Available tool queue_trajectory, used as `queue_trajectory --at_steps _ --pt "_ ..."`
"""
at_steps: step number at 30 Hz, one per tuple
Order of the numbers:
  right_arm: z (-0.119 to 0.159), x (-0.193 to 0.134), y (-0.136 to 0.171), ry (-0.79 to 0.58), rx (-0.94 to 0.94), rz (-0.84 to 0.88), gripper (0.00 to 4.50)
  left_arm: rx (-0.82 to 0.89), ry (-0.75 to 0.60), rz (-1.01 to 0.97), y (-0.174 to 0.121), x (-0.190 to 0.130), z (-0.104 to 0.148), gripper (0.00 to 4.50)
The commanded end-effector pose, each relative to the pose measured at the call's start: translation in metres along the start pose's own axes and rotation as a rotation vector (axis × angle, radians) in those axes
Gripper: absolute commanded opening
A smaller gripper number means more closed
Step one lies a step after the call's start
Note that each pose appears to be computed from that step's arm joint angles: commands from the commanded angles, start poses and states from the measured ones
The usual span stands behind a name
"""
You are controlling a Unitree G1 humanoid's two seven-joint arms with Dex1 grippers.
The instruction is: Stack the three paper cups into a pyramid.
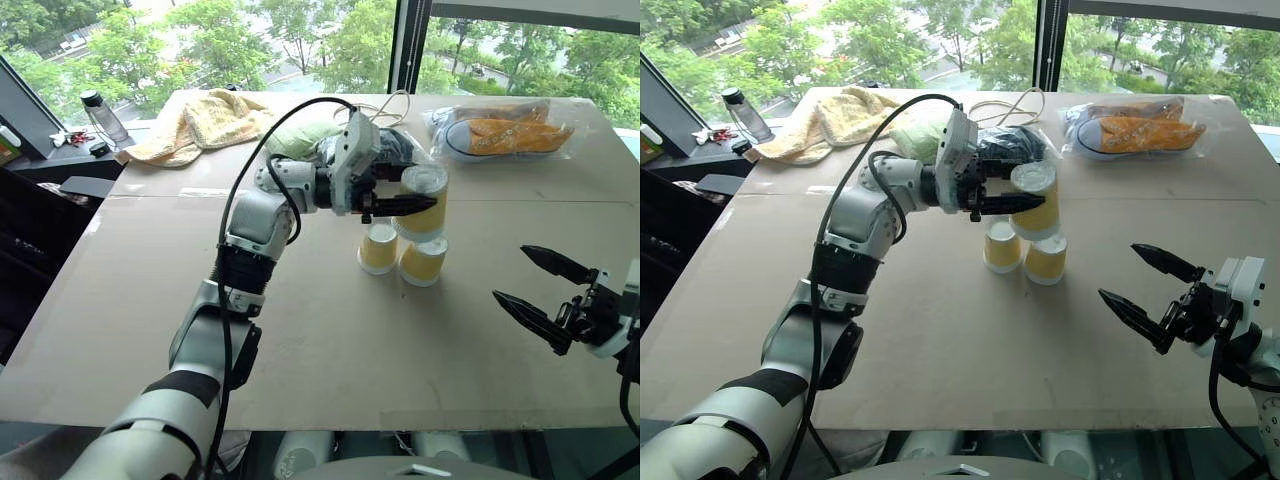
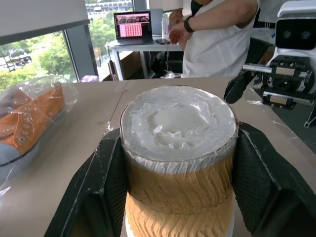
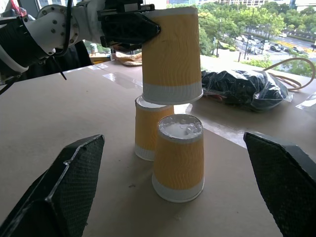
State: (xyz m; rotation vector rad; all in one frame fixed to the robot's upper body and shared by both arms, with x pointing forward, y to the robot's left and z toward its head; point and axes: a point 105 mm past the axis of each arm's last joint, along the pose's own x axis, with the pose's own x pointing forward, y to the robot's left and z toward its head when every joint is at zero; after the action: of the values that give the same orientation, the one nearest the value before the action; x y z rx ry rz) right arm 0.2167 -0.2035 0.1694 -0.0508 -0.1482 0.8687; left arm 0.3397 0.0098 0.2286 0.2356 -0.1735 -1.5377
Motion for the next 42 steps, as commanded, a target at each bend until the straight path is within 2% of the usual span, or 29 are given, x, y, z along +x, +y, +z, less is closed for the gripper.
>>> queue_trajectory --at_steps 1,25,26,28,30,38,40,42 --pt "0.014 0.000 0.000 -0.028 -0.056 0.002 4.50 0.065 -0.010 0.009 0.005 0.000 0.014 2.29" --pt "0.017 0.005 -0.001 -0.027 -0.067 0.018 4.50 0.057 0.056 0.014 0.005 -0.004 -0.012 2.29" --pt "0.016 0.005 -0.001 -0.027 -0.067 0.018 4.50 0.064 0.060 0.020 0.005 -0.004 -0.013 3.07" --pt "0.016 0.005 -0.001 -0.026 -0.065 0.019 4.50 0.057 0.043 0.030 0.006 -0.004 -0.012 3.53" --pt "0.015 0.005 -0.001 -0.024 -0.064 0.020 4.50 0.060 0.030 0.033 0.007 -0.003 -0.011 4.44" --pt "0.013 0.006 0.000 -0.023 -0.064 0.025 4.50 0.070 -0.009 0.053 0.008 -0.006 -0.005 4.44" --pt "0.013 0.006 -0.001 -0.026 -0.062 0.025 4.50 0.086 -0.061 0.075 0.008 -0.010 0.006 4.44" --pt "0.013 0.007 -0.002 -0.029 -0.060 0.028 4.50 0.064 -0.202 0.099 0.005 -0.018 0.027 4.44"
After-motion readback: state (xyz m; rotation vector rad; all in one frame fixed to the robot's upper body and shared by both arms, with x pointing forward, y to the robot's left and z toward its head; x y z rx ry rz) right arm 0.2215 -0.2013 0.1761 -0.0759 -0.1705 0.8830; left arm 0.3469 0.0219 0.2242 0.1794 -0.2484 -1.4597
